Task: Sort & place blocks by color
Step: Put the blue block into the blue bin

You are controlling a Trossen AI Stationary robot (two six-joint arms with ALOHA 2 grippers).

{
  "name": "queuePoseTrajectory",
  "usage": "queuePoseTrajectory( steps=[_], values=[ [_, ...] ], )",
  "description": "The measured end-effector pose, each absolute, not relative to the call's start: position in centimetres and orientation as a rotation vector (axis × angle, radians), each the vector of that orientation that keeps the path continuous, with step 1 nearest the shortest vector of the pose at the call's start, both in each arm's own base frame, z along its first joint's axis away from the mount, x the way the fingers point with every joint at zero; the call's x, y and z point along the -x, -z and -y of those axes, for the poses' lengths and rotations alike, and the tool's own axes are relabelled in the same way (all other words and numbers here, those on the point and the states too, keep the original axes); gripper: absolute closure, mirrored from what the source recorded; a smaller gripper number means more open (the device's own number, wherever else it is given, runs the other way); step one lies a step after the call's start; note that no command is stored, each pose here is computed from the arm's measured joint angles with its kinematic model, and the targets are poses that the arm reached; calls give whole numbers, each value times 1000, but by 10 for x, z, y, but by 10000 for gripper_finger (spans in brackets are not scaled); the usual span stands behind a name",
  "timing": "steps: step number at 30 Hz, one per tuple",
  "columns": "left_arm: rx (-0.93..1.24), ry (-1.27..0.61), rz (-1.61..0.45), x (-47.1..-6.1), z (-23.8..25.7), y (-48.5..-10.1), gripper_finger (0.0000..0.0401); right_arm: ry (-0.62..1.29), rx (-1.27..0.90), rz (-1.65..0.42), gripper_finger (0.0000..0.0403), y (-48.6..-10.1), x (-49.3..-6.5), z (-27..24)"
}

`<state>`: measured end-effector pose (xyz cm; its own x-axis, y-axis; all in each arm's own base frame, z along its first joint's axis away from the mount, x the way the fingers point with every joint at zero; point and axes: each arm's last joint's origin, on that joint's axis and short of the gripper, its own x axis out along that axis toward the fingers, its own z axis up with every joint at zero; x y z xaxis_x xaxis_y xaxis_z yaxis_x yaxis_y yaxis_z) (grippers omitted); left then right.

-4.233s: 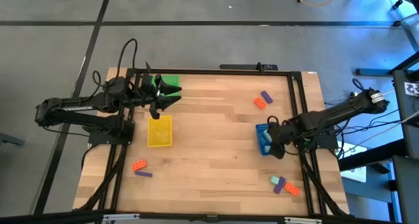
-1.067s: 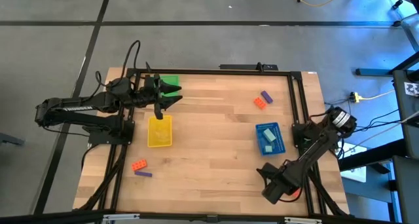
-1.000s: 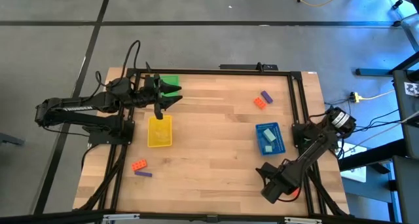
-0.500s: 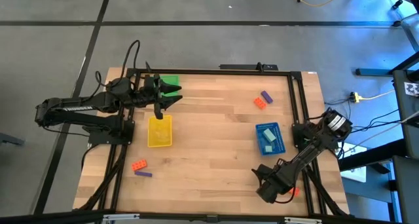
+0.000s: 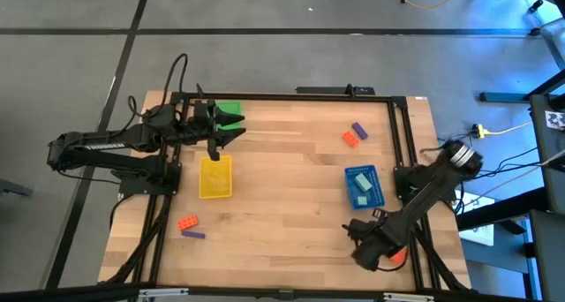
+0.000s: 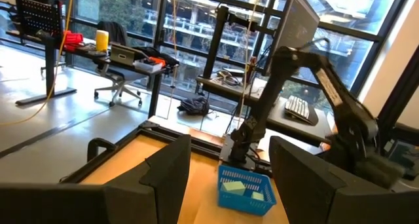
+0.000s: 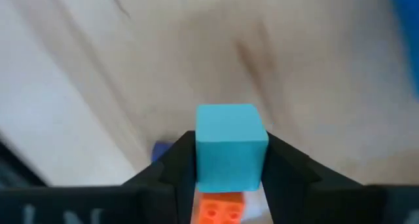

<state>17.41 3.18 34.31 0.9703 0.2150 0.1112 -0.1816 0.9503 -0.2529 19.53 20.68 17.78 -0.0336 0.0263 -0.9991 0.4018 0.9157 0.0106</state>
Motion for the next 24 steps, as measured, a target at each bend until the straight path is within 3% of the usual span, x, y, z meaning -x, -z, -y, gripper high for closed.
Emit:
queuePoseTrajectory(
  steps=[4,11,15,24],
  values=[
    [243,-201,147,-173,-32,-344,202,224,-301,-1294,269,-228,-185,-189],
    [243,-194,145,-173,-31,-344,202,371,-385,-599,269,-298,-152,-131],
    [242,-193,145,-173,-31,-344,202,400,-467,-374,269,-302,-133,-106],
    [241,-154,139,-173,-30,-344,202,268,-593,-191,269,-282,-138,-88]
  ],
)
